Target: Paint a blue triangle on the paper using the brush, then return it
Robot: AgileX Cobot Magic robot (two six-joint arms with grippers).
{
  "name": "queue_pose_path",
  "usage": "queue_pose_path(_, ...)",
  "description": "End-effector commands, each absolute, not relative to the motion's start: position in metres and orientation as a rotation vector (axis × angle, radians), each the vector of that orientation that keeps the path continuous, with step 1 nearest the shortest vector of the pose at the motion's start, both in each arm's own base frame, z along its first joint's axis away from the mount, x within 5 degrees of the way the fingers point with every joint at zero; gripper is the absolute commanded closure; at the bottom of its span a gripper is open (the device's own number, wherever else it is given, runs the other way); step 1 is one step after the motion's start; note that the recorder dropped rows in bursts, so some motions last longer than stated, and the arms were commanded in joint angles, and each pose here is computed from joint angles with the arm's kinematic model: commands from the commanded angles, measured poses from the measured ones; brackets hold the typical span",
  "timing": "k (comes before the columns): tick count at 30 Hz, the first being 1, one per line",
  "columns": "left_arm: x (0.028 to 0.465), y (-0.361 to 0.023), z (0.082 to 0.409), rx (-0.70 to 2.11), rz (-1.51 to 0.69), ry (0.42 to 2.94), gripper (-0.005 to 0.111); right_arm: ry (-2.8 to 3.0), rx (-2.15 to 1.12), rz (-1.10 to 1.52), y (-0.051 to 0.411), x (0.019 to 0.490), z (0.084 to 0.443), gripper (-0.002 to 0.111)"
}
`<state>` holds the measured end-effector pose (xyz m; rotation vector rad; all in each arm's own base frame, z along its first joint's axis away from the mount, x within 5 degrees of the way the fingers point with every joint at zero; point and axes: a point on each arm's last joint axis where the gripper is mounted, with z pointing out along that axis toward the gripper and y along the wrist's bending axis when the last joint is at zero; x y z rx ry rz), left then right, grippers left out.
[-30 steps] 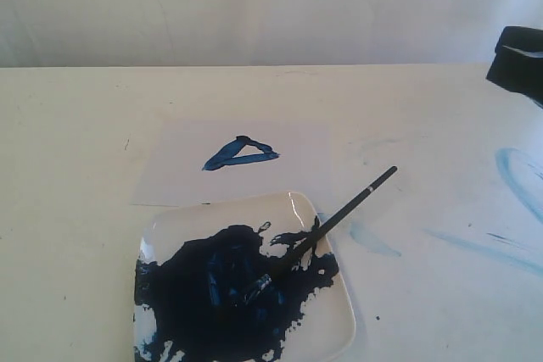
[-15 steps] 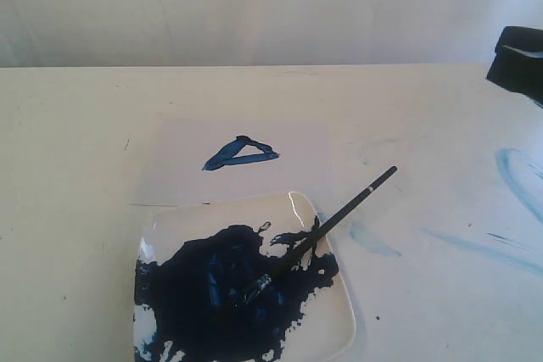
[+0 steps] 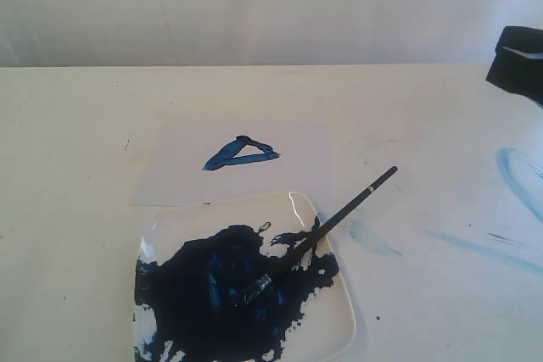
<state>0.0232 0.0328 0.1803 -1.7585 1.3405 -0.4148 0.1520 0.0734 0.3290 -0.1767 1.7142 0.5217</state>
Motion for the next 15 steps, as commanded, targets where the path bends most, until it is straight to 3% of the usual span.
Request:
queue_pose_path(1, 0.022, 0.036, 0.156, -1.245, 0.036, 1.880, 0.107, 1.709, -0.195, 0.505, 0.073, 0.151, 0.329, 0.108)
queue_pose_path(5, 0.037, 0.028, 0.154, -0.650, 0.153, 2.015, 0.107, 1.709, -0.195, 0.505, 0.073, 0.151, 0.329, 0.108)
queue_pose_path(15, 0.052, 0.005, 0.168, 0.023, 0.168, 1.915, 0.107, 1.709, -0.195, 0.505, 0.073, 0.151, 0.329, 0.108)
